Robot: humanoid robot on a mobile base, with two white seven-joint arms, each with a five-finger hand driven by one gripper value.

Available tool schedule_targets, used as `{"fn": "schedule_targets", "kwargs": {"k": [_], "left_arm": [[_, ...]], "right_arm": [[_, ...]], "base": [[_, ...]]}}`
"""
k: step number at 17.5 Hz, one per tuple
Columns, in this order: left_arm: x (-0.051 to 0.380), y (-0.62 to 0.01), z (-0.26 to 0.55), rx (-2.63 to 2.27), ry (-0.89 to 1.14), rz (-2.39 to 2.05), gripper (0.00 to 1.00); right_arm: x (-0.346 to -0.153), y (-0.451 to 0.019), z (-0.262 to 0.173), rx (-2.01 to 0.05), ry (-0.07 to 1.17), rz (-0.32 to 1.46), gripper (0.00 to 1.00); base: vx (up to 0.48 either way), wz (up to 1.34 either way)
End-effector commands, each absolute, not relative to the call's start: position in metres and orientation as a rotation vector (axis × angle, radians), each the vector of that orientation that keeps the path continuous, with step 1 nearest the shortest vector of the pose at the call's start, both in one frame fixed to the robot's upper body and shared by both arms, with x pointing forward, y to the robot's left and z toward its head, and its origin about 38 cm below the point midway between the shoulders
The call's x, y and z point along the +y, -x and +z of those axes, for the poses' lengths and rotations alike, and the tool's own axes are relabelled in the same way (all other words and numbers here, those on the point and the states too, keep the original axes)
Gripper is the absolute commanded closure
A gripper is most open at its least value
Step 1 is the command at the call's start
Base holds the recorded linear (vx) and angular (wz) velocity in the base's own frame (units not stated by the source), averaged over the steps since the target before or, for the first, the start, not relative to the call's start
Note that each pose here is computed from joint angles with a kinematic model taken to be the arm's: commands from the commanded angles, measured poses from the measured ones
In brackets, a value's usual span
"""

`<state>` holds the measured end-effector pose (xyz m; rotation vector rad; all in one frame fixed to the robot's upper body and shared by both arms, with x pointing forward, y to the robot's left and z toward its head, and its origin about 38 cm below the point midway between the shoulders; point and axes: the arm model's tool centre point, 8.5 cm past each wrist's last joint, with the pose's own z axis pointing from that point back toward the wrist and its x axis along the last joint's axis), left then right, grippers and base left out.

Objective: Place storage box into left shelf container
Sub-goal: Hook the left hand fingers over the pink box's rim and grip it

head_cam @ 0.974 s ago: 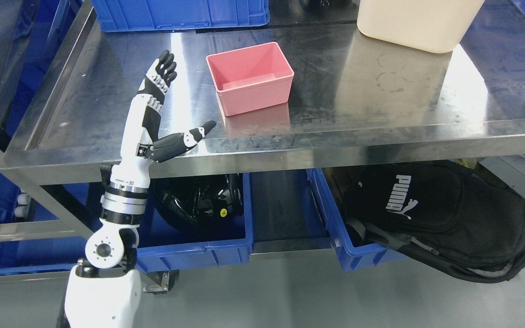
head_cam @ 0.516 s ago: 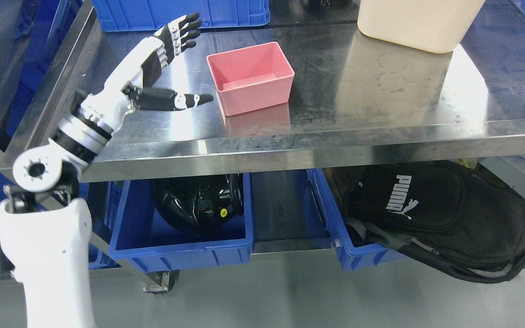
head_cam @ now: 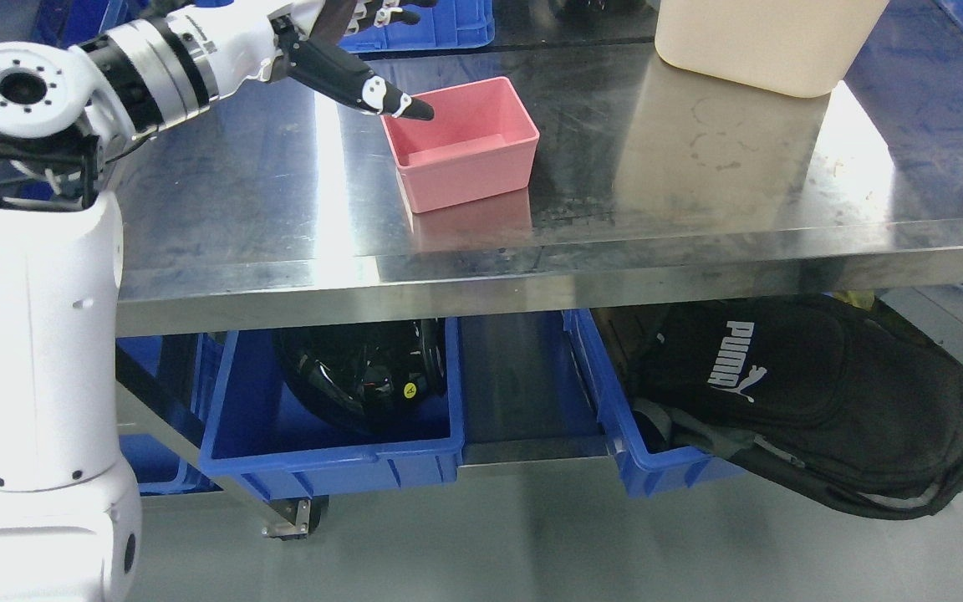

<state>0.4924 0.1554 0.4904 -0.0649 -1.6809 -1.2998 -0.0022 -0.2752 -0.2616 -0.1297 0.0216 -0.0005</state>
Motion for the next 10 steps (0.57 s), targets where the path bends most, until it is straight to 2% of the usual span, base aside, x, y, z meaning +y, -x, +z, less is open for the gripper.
{"fn": "schedule_targets", "kwargs": {"k": [1,4,10], "left_arm": [[0.12,-0.534,0.425,-1.253,-0.099,-1.462,0.05],[0.126,-0.545,0.411,-1.187,-0.128,-1.44,0.05],[0.074,-0.552,0.404,-1.164,-0.084,-1.488,0.07]], "right_arm": [[-0.287,0.002,-0.261,0.013,0.148,-0.003,0.0],[-0.287,0.002,-0.261,0.013,0.148,-0.003,0.0],[-0.287,0.002,-0.261,0.013,0.148,-0.003,0.0]], "base": [[0.0,0.0],[0.0,0.0],[0.0,0.0]]}}
